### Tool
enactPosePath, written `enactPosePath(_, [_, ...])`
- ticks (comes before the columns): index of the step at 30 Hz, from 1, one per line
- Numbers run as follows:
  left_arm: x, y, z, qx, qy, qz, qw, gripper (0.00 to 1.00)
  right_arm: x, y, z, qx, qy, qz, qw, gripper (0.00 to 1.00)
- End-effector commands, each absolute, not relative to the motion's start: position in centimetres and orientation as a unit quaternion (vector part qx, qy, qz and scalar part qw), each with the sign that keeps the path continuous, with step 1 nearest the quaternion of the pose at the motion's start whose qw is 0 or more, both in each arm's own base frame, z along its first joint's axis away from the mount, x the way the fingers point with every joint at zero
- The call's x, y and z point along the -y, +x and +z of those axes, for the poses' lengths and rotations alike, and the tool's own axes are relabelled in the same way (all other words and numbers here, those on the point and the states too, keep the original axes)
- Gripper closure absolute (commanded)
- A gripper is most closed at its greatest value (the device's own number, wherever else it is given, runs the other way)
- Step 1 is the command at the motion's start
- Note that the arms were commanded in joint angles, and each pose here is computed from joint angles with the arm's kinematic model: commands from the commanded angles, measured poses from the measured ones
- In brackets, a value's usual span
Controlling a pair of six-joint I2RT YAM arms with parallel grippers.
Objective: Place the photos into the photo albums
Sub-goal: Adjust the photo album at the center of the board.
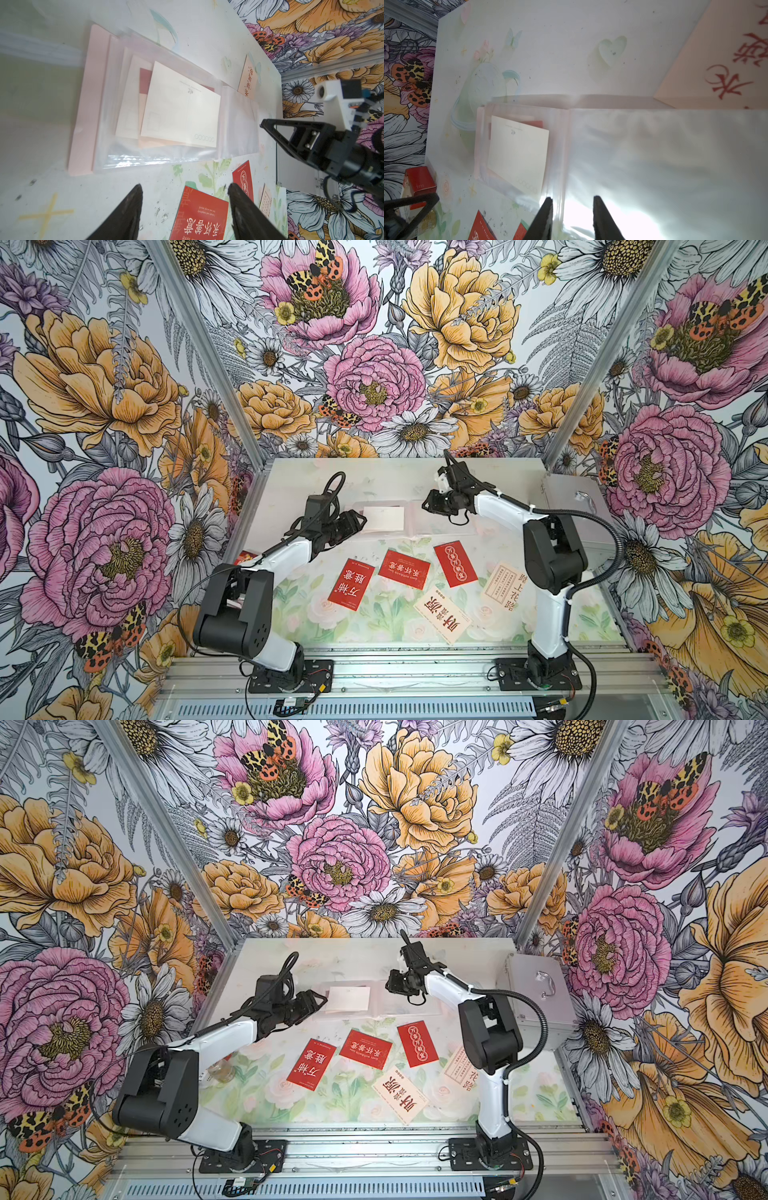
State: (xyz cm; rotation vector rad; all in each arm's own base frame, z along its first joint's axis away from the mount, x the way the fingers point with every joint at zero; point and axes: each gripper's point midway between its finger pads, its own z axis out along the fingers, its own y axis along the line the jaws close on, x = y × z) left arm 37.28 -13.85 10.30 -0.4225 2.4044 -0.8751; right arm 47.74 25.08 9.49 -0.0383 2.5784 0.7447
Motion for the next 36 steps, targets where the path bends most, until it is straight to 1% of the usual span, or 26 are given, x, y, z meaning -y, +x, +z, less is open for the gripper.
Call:
enactPosePath(1, [12.5,37.0,11.1,-0.885,-0.151,-0.325,0.299,0.33,-27.7,50.5,9.7,-0.928,-0.023,0.287,0.237,0.65])
enactPosePath(6, [10.7,36.1,11.2,-0.879,-0.16,-0.32,0.316,0.33,-30.5,54.4,9.0,-0.925,-0.035,0.296,0.235,0.65])
enactPosePath(9, [10.5,36.0,10.9,-0.878,-0.164,-0.324,0.311,0.33,-31.6,56.1,8.0,-0.926,-0.037,0.295,0.233,0.65])
enactPosePath(12, [10.7,35.9,10.7,-0.879,-0.162,-0.329,0.305,0.33,-32.3,56.8,6.5,-0.926,-0.032,0.303,0.223,0.65])
enactPosePath(18, [10.4,35.8,10.3,-0.88,-0.164,-0.325,0.304,0.33,-33.9,55.0,4.9,-0.93,-0.049,0.311,0.189,0.65])
enactPosePath(25, [10.6,35.7,9.7,-0.882,-0.164,-0.329,0.295,0.33,-32.7,53.3,2.7,-0.945,-0.06,0.271,0.171,0.65])
enactPosePath(36, [10.5,35.5,10.0,-0.879,-0.166,-0.332,0.299,0.33,-33.1,51.5,4.1,-0.945,-0.078,0.272,0.165,0.65])
